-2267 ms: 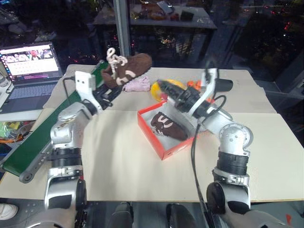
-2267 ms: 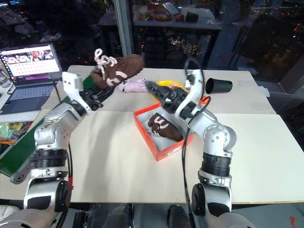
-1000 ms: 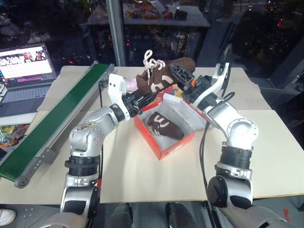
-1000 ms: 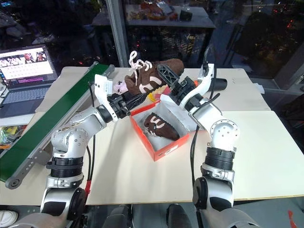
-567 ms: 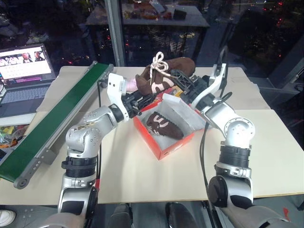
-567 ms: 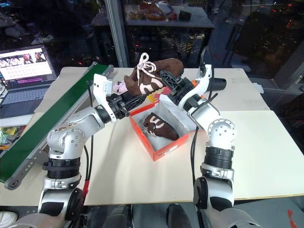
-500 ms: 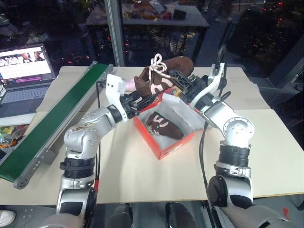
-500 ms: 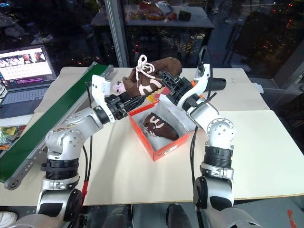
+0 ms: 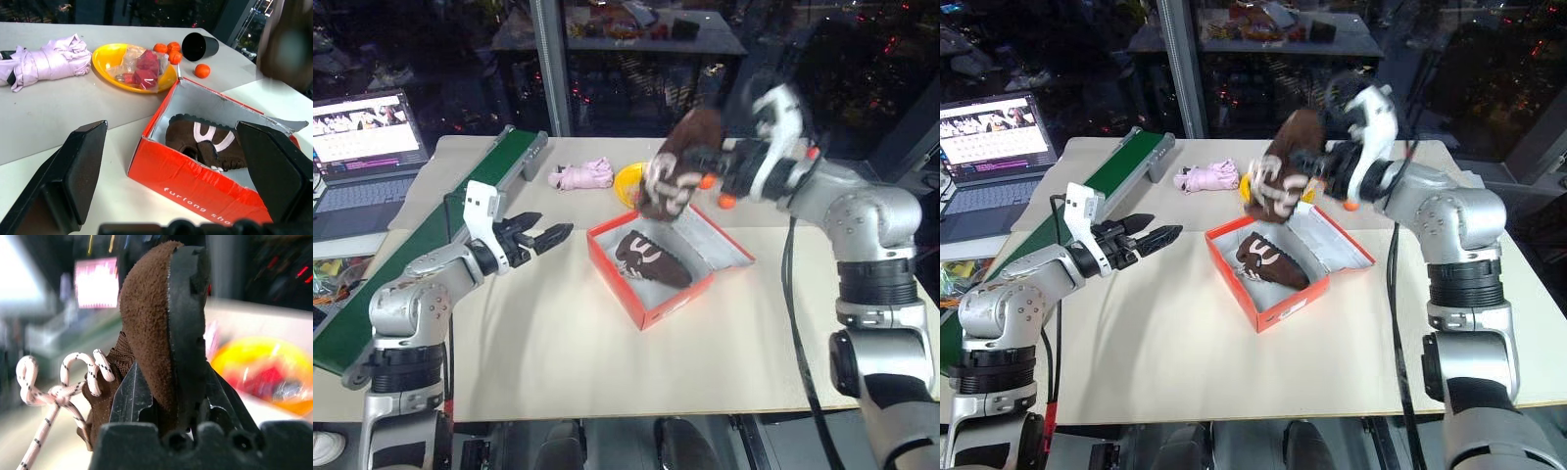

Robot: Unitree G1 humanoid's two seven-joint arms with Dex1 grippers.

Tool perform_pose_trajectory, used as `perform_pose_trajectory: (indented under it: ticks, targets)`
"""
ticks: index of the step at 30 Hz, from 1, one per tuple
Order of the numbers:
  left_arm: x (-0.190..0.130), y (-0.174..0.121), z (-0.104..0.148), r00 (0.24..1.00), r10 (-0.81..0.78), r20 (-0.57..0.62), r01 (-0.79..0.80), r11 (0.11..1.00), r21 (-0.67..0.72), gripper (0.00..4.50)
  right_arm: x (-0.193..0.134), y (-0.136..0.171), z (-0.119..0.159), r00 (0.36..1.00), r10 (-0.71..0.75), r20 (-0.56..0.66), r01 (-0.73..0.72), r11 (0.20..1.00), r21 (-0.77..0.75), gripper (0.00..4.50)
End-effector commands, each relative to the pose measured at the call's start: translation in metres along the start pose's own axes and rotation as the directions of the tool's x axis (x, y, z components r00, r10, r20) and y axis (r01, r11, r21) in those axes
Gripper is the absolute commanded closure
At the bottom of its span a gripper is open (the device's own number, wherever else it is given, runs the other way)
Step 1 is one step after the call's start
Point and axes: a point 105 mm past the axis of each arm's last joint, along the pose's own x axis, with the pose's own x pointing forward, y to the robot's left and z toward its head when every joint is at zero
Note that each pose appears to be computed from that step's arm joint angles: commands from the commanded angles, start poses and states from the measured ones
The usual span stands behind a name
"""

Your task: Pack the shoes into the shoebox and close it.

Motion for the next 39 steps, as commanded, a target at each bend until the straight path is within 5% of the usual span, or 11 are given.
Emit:
perform_pose_trajectory:
  ticks: [1, 16, 27, 31, 36, 37, 39]
  targets:
    - [-0.002, -0.004, 0.007, 0.999, 0.005, 0.032, -0.007, 0.999, 0.044, 0.0, 0.003, 0.004, -0.011, 0.994, 0.077, -0.076, -0.083, 0.993, -0.087, 4.06]
    - [-0.018, -0.004, -0.009, 0.995, 0.091, 0.033, -0.092, 0.995, 0.038, 0.0, 0.034, 0.009, -0.089, 0.875, 0.236, -0.423, -0.341, 0.92, -0.193, 4.06]
    - [-0.045, 0.004, -0.026, 0.977, 0.213, 0.031, -0.213, 0.977, 0.003, 0.0, 0.072, 0.047, -0.121, 0.641, 0.342, -0.687, -0.658, 0.706, -0.263, 4.06]
    - [-0.045, -0.003, -0.028, 0.976, 0.216, 0.036, -0.216, 0.976, 0.002, 0.0, 0.084, 0.056, -0.15, 0.576, 0.328, -0.749, -0.66, 0.727, -0.189, 4.06]
    - [-0.046, -0.006, -0.031, 0.975, 0.219, 0.027, -0.22, 0.976, 0.008, 0.0, 0.083, 0.048, -0.169, 0.588, 0.313, -0.746, -0.561, 0.822, -0.097, 4.06]
    - [-0.046, -0.006, -0.031, 0.975, 0.219, 0.026, -0.219, 0.976, 0.009, 0.0, 0.081, 0.046, -0.172, 0.593, 0.31, -0.743, -0.533, 0.843, -0.074, 3.08]
    - [-0.045, -0.007, -0.032, 0.976, 0.217, 0.024, -0.218, 0.976, 0.009, 0.0, 0.08, 0.043, -0.174, 0.612, 0.312, -0.726, -0.48, 0.877, -0.028, 2.42]
